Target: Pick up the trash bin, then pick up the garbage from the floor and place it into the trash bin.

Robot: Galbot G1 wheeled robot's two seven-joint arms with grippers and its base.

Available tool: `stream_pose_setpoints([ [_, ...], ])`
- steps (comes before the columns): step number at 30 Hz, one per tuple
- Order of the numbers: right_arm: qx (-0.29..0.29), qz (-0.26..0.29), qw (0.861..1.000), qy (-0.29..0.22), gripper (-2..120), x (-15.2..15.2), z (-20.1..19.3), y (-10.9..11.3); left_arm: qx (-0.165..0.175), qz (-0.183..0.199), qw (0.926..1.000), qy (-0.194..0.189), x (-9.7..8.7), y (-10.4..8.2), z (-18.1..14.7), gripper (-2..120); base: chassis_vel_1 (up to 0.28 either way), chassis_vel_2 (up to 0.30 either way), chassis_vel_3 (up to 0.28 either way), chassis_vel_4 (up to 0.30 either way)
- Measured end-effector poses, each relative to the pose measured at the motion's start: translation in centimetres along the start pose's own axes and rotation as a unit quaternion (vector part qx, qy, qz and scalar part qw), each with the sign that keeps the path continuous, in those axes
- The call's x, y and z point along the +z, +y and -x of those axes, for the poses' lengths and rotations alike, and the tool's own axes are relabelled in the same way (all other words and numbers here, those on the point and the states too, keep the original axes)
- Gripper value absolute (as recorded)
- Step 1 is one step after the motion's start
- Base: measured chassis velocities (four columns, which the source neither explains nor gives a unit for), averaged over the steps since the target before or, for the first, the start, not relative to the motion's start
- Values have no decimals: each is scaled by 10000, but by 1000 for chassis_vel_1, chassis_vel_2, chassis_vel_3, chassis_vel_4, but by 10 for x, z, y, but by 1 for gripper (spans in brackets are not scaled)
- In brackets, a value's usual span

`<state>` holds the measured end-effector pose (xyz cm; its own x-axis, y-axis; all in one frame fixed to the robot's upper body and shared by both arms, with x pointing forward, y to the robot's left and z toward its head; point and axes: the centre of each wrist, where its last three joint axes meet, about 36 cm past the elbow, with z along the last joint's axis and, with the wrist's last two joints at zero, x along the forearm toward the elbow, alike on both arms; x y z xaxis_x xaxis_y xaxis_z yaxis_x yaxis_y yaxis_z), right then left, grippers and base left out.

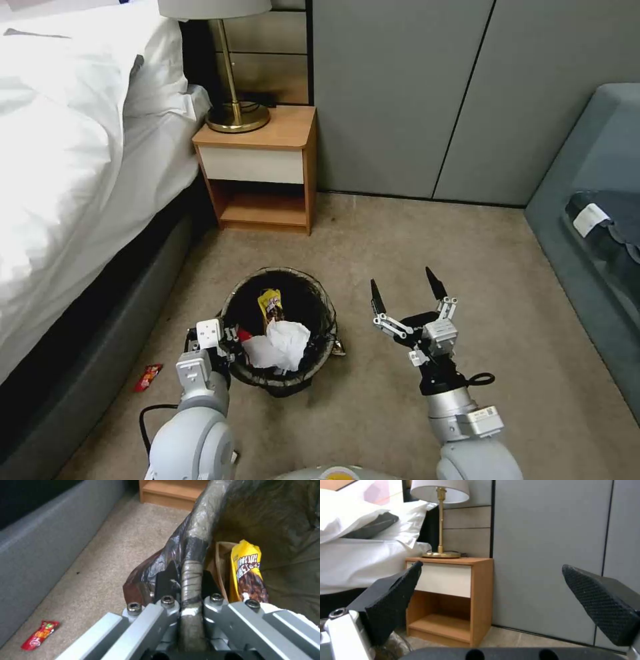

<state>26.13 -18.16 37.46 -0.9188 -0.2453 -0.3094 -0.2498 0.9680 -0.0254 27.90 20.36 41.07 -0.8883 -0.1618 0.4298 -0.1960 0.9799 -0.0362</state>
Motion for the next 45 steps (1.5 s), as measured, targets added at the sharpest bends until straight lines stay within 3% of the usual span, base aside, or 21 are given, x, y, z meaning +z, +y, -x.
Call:
stream_pose_setpoints([
  [36, -211, -110, 9997, -91, 100, 0, 19, -4, -37, -15, 10000, -62, -2, -1, 1, 0, 73, 67, 73, 73],
  [39, -267, -160, 9995, -84, 100, 3, 21, -9, -34, -19, 10000, -67, -2, -1, 1, 0, 0, 0, 0, 0],
  [45, -1042, -467, 9929, 347, 100, 25, 29, -49, -69, -23, 9999, -82, -3, 1, 1, 0, 0, 0, 0, 0],
])
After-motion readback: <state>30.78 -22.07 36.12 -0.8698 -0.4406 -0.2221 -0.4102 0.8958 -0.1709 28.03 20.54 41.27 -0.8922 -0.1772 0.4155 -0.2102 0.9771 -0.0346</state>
